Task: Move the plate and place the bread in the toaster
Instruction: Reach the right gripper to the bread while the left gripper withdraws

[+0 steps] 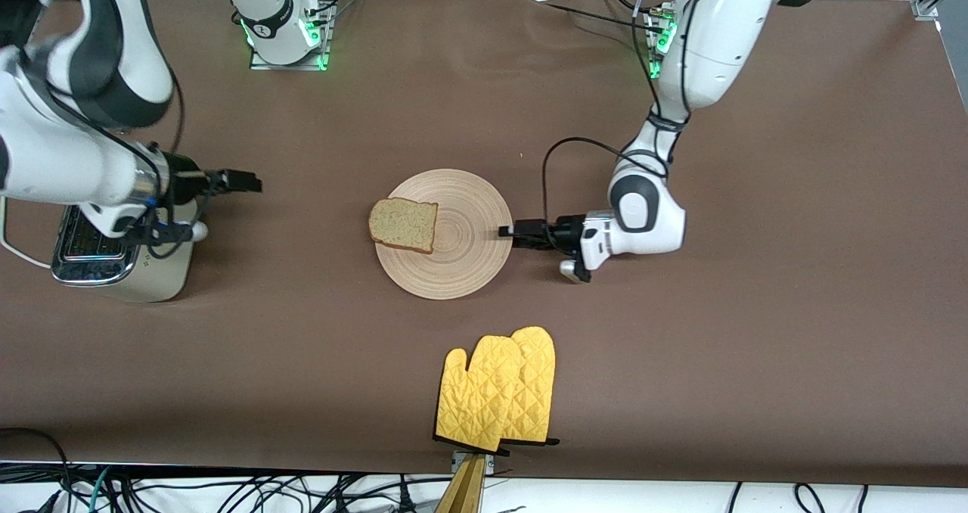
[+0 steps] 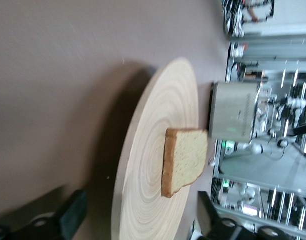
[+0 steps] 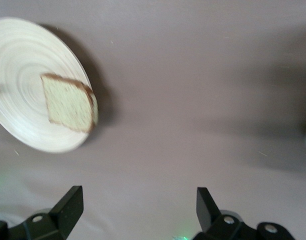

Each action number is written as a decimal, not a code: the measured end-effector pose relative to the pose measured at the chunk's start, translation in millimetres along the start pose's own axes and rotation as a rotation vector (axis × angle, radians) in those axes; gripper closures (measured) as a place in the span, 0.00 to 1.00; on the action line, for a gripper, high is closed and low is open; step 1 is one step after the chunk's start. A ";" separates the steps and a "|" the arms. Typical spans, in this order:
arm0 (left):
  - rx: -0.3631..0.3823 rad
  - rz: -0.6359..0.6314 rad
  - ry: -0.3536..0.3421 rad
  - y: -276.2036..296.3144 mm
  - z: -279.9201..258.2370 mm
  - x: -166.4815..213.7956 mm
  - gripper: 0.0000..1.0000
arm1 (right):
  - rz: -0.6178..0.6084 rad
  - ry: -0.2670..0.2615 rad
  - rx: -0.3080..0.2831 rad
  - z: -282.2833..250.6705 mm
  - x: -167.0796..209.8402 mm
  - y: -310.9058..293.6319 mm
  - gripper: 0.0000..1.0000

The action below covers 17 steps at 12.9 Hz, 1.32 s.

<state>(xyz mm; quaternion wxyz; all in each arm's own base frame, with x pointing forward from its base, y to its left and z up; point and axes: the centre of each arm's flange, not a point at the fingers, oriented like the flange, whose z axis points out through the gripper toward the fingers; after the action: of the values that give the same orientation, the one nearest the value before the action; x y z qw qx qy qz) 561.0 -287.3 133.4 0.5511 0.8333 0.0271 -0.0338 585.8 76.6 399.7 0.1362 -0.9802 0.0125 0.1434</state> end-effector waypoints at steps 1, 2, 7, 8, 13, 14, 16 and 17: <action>0.002 -0.008 0.031 2.2 -28.4 2.4 0.00 | 0.044 0.018 0.062 29.1 1.9 7.5 0.00; 0.028 0.003 0.047 6.2 -59.8 3.5 0.00 | 0.095 0.027 0.126 56.2 0.3 14.0 0.00; 0.413 0.100 -0.025 71.1 -260.9 -5.9 0.00 | 0.179 0.101 0.265 142.3 -15.5 -26.8 0.00; 0.499 0.123 -0.038 90.9 -288.8 -12.7 0.00 | 0.178 0.126 0.274 155.8 -17.0 -41.4 0.00; 1.006 0.175 -0.108 205.2 -320.6 -65.3 0.00 | 0.132 0.186 0.228 217.8 -15.5 -59.7 0.07; 1.079 0.179 -0.120 226.3 -325.0 -78.1 0.00 | 0.135 0.182 0.225 222.9 -14.1 -56.1 0.21; 1.167 0.194 -0.129 261.2 -343.2 -90.2 0.00 | 0.135 0.183 0.219 229.1 -12.3 -52.4 0.44; 1.202 0.198 -0.129 277.4 -355.6 -91.7 0.00 | 0.135 0.182 0.218 231.0 -12.0 -51.7 0.48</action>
<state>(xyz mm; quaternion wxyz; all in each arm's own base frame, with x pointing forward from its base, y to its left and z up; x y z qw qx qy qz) 501.9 -69.2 534.4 -0.0145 0.9932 -0.1078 -0.0419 513.4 188.7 203.8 0.2302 -0.9654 0.1062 0.0609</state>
